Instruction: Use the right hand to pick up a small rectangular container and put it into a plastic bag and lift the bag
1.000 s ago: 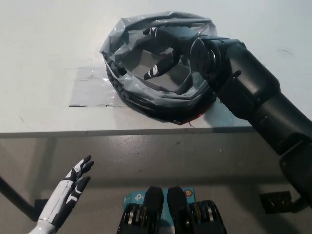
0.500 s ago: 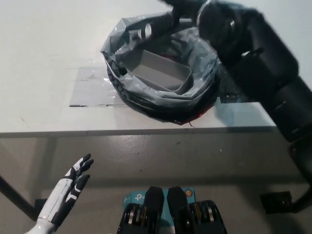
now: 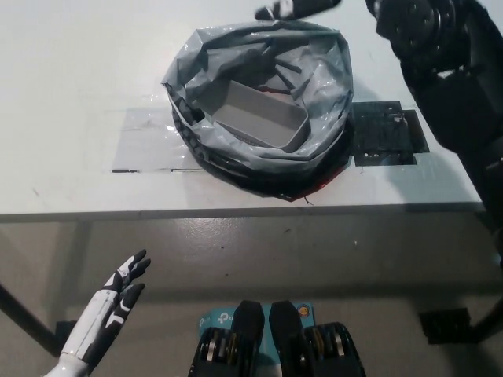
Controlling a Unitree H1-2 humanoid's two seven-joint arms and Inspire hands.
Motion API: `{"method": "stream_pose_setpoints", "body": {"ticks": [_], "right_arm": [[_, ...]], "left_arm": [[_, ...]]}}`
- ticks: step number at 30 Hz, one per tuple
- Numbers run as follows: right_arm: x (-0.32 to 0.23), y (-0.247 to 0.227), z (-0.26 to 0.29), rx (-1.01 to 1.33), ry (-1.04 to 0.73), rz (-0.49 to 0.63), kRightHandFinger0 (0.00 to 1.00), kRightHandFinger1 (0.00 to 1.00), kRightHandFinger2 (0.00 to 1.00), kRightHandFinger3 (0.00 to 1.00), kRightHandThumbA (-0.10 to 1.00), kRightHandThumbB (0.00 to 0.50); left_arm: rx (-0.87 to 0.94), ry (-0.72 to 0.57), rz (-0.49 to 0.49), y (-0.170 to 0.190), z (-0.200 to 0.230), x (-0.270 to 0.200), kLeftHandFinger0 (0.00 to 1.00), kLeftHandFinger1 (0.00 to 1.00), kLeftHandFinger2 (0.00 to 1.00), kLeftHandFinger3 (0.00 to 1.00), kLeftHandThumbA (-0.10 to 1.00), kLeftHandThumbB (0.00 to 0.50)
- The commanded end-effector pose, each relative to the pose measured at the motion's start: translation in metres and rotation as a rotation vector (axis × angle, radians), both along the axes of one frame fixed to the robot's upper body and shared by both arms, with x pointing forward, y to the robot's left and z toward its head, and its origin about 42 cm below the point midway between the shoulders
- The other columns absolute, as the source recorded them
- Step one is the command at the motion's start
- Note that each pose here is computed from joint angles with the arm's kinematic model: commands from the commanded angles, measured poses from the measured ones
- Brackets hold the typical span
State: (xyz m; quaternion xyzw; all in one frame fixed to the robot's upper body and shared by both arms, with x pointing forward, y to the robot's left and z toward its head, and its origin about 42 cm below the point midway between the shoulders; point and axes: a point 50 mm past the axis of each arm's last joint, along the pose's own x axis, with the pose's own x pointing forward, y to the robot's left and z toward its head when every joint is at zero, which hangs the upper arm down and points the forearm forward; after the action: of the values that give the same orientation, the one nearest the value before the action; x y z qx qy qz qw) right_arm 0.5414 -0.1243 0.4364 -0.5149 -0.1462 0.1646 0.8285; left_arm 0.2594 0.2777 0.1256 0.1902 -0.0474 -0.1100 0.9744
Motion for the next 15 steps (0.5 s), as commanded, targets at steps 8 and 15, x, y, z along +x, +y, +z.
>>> {"method": "stream_pose_setpoints", "body": {"ticks": [8,15], "right_arm": [[0.029,-0.036,-0.043,0.015,0.060,-0.169,1.00,1.00,1.00,1.00,1.00,0.423],[0.041,-0.048,-0.079,0.034,0.155,-0.227,1.00,1.00,1.00,1.00,0.98,0.448]], "left_arm": [[0.018,-0.030,-0.008,0.004,0.007,-0.002,0.94,1.00,1.00,1.00,1.00,0.238],[0.018,-0.028,-0.002,0.004,0.004,-0.005,0.92,1.00,1.00,1.00,1.00,0.247]]}}
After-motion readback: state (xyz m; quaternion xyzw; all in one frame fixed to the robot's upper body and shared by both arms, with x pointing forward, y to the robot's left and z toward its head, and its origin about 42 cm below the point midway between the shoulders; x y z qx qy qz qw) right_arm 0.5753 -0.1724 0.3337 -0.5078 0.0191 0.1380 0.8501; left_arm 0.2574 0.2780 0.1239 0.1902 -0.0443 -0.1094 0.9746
